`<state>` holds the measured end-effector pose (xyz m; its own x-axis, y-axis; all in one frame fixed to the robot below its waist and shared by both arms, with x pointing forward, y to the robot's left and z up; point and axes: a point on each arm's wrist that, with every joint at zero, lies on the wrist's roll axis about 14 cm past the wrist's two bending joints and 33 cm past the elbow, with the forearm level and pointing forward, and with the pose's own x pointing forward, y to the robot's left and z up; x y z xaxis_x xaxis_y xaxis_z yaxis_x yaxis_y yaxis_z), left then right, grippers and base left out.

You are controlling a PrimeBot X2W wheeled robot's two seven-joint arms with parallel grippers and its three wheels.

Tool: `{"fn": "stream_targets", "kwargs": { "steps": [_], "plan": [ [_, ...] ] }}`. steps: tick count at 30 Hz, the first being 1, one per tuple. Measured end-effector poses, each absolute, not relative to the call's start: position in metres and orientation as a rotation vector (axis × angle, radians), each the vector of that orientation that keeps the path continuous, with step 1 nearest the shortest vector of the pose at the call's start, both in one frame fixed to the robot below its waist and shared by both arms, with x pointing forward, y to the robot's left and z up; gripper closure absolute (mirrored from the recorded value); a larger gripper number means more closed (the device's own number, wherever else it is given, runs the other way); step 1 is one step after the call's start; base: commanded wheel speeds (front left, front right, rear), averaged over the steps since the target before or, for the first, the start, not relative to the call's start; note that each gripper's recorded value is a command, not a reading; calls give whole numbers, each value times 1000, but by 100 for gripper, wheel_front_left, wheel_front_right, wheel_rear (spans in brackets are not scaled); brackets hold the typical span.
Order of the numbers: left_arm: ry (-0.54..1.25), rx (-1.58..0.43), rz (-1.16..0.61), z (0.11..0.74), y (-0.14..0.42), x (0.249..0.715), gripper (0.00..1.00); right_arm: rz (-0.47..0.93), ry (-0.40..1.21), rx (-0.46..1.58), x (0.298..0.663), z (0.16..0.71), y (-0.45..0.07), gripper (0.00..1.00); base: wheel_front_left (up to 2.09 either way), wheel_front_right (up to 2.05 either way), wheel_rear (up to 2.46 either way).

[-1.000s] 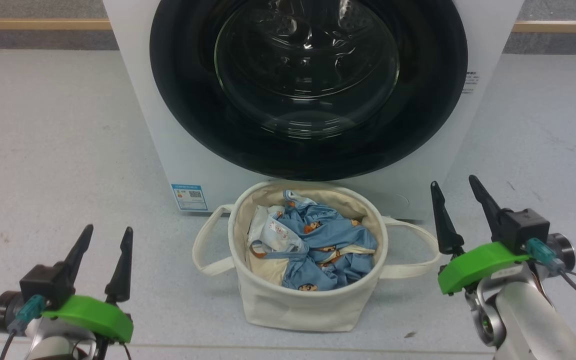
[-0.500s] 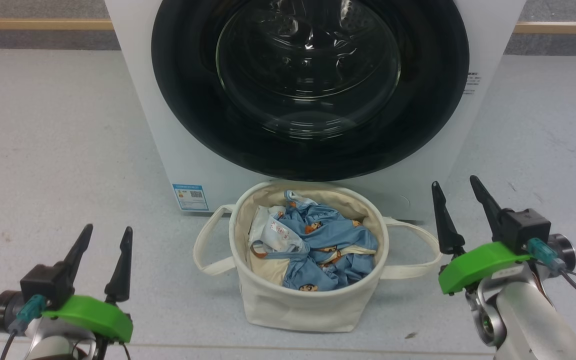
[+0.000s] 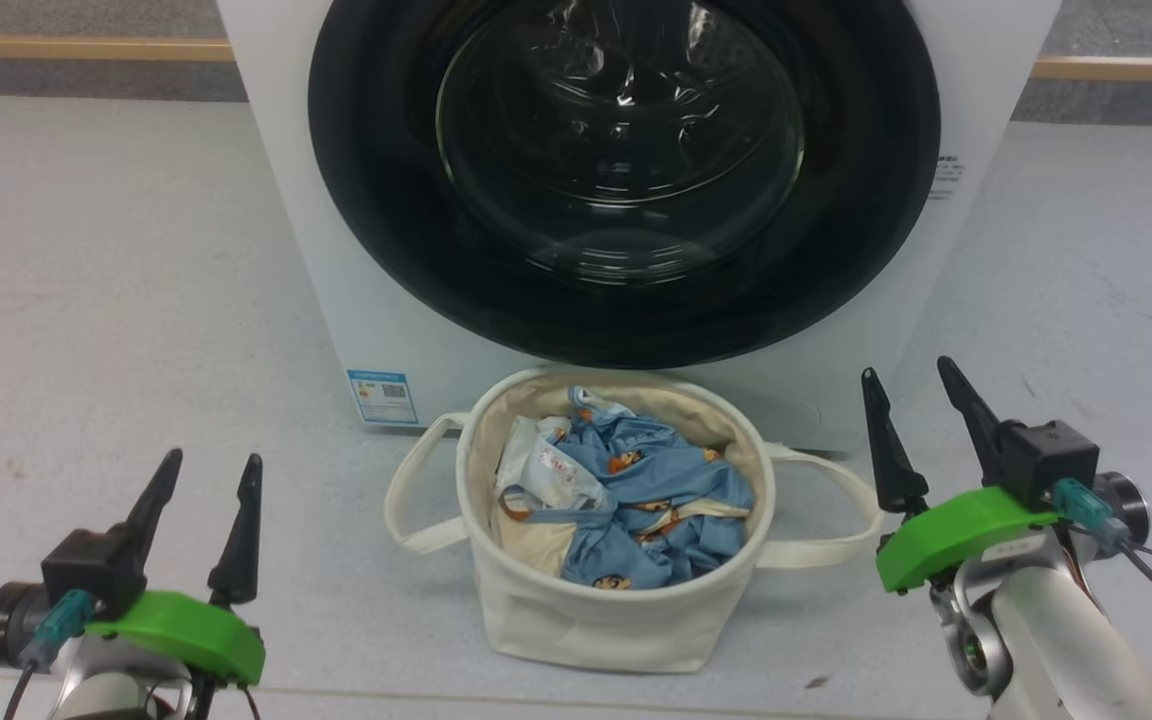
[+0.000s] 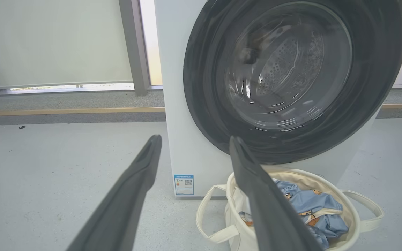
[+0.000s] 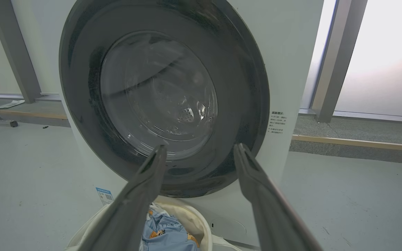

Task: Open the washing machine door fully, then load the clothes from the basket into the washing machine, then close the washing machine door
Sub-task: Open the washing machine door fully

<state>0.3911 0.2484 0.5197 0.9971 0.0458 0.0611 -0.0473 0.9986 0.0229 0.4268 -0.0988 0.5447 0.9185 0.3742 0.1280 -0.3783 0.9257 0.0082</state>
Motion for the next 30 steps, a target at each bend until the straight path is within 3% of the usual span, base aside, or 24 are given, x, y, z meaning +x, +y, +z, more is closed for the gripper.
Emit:
{"fn": "stream_targets", "kwargs": {
  "steps": [21, 30],
  "plan": [
    [-36, 31, 2, 511, 235, 393, 0, 374, -116, 41, 426, 542, -104, 0, 132, 112, -243],
    [-36, 12, -11, 511, 228, 394, 0, 365, -121, 40, 426, 544, -107, 0, 70, 70, -141]
  ]
}}
